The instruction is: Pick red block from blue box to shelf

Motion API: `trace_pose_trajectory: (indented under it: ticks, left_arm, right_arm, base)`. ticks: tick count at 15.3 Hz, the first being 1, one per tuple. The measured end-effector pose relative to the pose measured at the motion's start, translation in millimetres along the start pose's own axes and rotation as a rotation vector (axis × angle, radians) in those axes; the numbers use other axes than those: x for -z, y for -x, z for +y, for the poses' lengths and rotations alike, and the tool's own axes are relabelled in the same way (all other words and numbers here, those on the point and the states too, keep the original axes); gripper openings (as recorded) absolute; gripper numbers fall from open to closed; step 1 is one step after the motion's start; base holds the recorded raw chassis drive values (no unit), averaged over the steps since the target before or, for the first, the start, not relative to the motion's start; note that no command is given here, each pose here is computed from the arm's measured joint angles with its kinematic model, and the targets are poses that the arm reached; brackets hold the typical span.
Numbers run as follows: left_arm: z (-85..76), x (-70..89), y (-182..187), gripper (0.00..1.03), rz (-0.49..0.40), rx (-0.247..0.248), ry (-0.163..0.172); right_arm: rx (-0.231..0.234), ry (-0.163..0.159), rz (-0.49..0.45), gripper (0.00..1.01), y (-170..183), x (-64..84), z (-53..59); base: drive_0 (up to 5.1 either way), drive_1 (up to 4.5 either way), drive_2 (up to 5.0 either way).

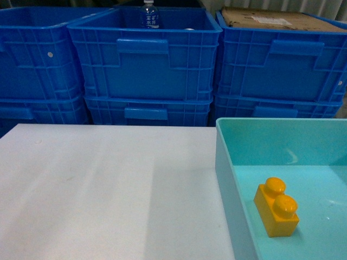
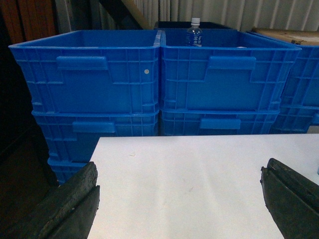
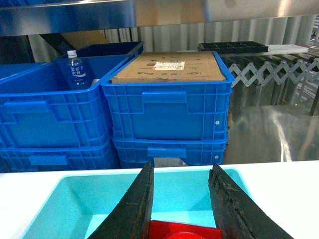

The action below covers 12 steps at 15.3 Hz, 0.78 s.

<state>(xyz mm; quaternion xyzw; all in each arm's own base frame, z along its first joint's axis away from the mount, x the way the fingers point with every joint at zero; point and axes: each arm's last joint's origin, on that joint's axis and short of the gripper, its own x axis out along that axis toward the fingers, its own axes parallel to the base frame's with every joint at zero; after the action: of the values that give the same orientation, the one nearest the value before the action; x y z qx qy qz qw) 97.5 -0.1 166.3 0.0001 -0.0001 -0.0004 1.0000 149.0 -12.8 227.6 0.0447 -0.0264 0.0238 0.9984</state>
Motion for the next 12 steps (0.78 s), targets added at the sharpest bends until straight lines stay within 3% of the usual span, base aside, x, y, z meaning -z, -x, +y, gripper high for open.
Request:
trace_pose_trajectory:
  ticks: [7, 10, 12]
  left_arm:
    - [0.0, 0.0, 0.0, 0.98, 0.000, 0.000, 0.000]
    - [0.0, 0.0, 0.0, 0.98, 0.000, 0.000, 0.000]
    - [0.0, 0.0, 0.0, 0.98, 0.000, 0.000, 0.000]
  right_arm:
    - [-0.002, 0.018, -0.007, 0.28, -1.2, 3.7, 13.2]
    - [0.082, 0.039, -0.062, 0.28, -4.5, 7.5, 6.4]
    - [0.095, 0.040, -0.060, 0.28, -4.0, 8.9, 5.4]
  base:
    - [0.0, 0.00, 0.0]
    - [0.0, 0.00, 0.0]
    - [0.0, 0.00, 0.0]
